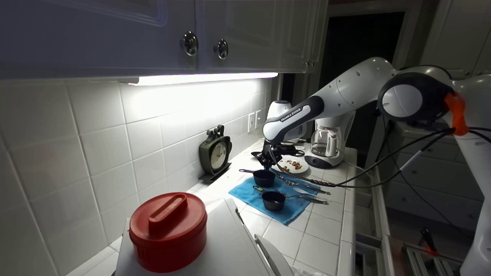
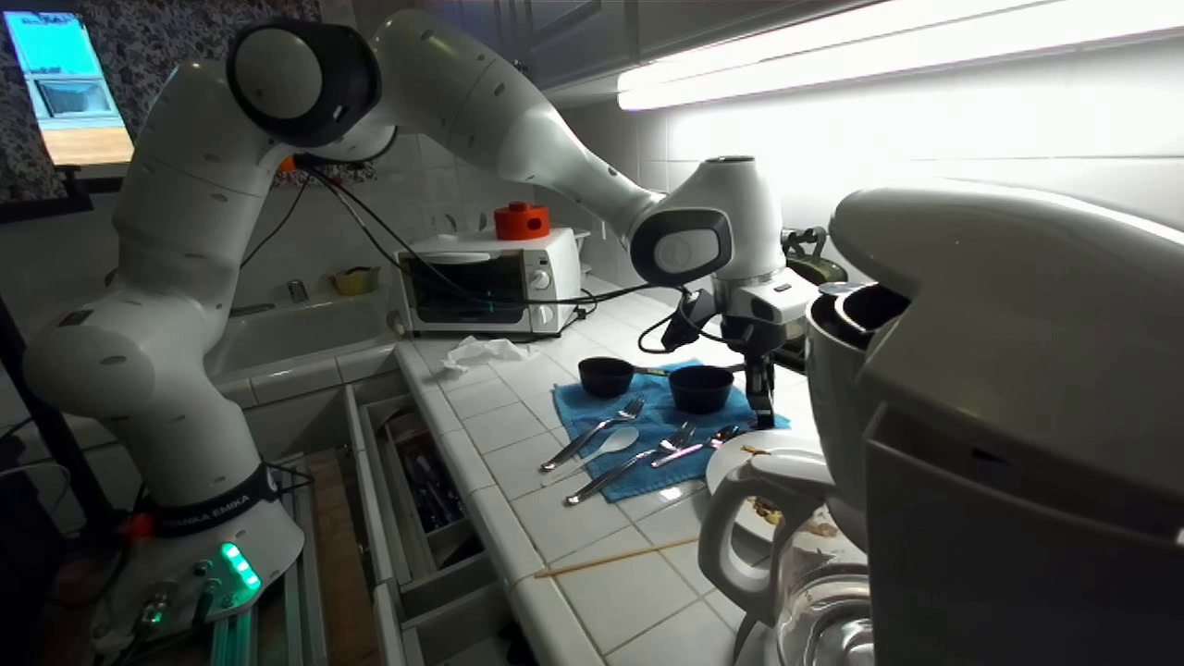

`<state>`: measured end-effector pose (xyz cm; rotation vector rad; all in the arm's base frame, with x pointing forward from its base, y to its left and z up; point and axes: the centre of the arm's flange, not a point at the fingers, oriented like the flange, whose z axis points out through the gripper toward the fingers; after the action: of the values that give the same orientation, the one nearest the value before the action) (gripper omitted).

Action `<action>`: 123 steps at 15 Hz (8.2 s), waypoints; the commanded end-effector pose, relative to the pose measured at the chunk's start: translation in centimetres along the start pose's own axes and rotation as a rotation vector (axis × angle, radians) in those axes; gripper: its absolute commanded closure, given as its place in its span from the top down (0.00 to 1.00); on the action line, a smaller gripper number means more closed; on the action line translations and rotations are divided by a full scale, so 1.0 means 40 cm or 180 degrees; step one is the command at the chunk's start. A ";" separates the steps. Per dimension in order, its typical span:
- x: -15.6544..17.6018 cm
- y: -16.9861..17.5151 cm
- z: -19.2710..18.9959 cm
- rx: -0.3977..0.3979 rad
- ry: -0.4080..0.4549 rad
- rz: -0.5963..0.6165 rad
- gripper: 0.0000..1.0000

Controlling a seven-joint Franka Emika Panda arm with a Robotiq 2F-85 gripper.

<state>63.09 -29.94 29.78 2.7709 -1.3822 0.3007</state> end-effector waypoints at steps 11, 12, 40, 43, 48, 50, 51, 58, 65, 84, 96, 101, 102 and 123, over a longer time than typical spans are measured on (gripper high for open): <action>-0.019 -0.011 -0.001 0.0018 0.0002 -0.0085 0.32; -0.020 -0.013 0.000 0.0020 -0.0003 -0.0091 0.26; -0.035 -0.017 -0.055 0.0086 0.0060 -0.0123 0.06; -0.039 -0.019 -0.043 0.0067 0.0040 -0.0128 0.36; -0.047 -0.014 -0.025 0.0039 0.0002 -0.0129 0.19; -0.051 -0.011 -0.019 0.0027 -0.0013 -0.0126 0.06; -0.051 -0.009 -0.018 0.0023 -0.0015 -0.0122 0.05; -0.047 -0.007 -0.019 0.0017 -0.0004 -0.0114 0.29; -0.043 -0.004 -0.013 0.0003 -0.0005 -0.0115 0.06; -0.041 0.003 -0.003 -0.0022 -0.0012 -0.0115 0.21; -0.038 0.008 -0.008 -0.0021 0.0008 -0.0112 0.06; -0.037 0.010 -0.015 -0.0007 0.0018 -0.0119 0.07; -0.038 0.011 -0.017 -0.0002 0.0022 -0.0117 0.06; -0.039 0.022 -0.007 -0.0018 0.0019 -0.0102 0.30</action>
<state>62.04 -29.37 30.07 2.7842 -1.3590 0.3044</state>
